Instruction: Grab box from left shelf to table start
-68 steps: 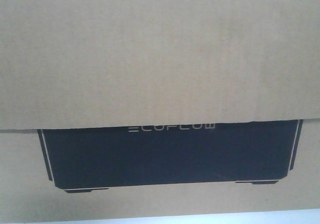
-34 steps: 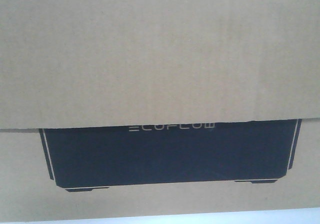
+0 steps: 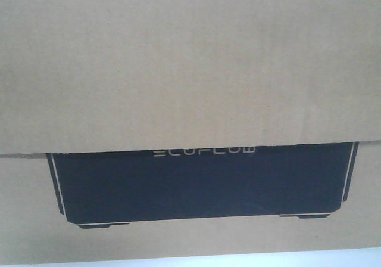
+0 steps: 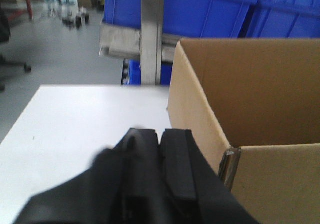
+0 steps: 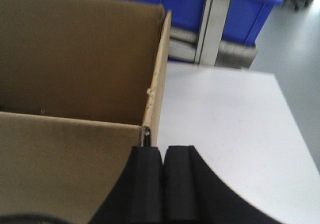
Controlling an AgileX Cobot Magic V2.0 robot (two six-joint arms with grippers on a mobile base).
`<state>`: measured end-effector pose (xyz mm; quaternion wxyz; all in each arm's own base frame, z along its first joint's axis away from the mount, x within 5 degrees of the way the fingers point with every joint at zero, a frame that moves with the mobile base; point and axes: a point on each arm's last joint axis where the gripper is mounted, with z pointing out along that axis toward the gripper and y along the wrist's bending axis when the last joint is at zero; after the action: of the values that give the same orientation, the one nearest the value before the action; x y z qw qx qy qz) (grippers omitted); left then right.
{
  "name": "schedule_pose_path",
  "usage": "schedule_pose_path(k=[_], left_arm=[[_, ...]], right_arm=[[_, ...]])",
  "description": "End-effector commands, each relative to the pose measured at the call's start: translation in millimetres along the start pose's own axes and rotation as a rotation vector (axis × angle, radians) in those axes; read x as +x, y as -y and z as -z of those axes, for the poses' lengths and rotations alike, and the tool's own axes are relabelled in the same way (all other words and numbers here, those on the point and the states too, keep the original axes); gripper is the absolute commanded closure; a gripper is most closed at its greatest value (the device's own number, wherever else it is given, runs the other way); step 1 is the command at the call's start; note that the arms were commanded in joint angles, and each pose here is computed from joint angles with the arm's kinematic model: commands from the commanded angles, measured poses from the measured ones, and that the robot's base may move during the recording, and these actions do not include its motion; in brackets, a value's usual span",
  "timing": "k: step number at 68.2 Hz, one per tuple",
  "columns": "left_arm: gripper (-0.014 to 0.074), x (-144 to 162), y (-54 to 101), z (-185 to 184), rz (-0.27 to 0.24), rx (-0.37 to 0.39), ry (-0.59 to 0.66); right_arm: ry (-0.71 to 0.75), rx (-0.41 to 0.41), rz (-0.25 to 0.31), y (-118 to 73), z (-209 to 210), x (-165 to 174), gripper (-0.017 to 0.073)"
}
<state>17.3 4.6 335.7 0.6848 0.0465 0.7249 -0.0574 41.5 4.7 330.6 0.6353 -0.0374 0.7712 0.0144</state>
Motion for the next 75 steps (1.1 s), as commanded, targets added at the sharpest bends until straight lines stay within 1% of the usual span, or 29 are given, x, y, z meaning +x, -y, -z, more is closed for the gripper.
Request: schedule_pose_path(k=[1,5,11,16,53,58,63,71,73,75], left_arm=[[0.0693,-7.5,1.4,4.5,-0.014,0.024,0.177],[0.0693,-3.4,1.6,5.6,-0.014,0.029,0.204],[0.0693,0.2,1.7,5.0,-0.015,0.030,0.207],[0.0693,1.1,2.0,4.8,-0.003,0.035,0.196],[0.0693,1.3,2.1,4.6,-0.004,0.035,0.198],[0.0693,6.0,2.4,1.3,-0.006,0.036,0.187],[0.0693,14.9,3.8,-3.9,0.020,0.042,0.159],[0.0693,27.1,6.1,-9.3,0.101,0.028,0.144],[0.0693,32.1,6.3,-11.3,0.099,0.015,0.144],[0.0693,36.4,6.6,-12.5,0.085,0.004,0.152]], right_arm=[[0.200,0.024,0.008,1.2,9.2,-9.9,0.0502],[0.235,0.026,0.009,1.1,12.3,-6.4,0.0502],[0.268,0.029,0.009,1.1,14.1,-4.4,0.0502],[0.270,0.029,0.009,1.1,14.2,-4.5,0.0502],[0.264,0.029,0.009,1.1,14.0,-4.1,0.0502],[0.264,0.029,0.009,1.1,14.0,-4.1,0.0502],[0.264,0.029,0.009,1.1,14.0,-4.1,0.0502],[0.264,0.029,0.009,1.1,14.0,-4.1,0.0502],[0.264,0.029,0.009,1.1,14.0,-4.1,0.0502],[0.264,0.029,0.009,1.1,14.0,-4.1,0.0502]])
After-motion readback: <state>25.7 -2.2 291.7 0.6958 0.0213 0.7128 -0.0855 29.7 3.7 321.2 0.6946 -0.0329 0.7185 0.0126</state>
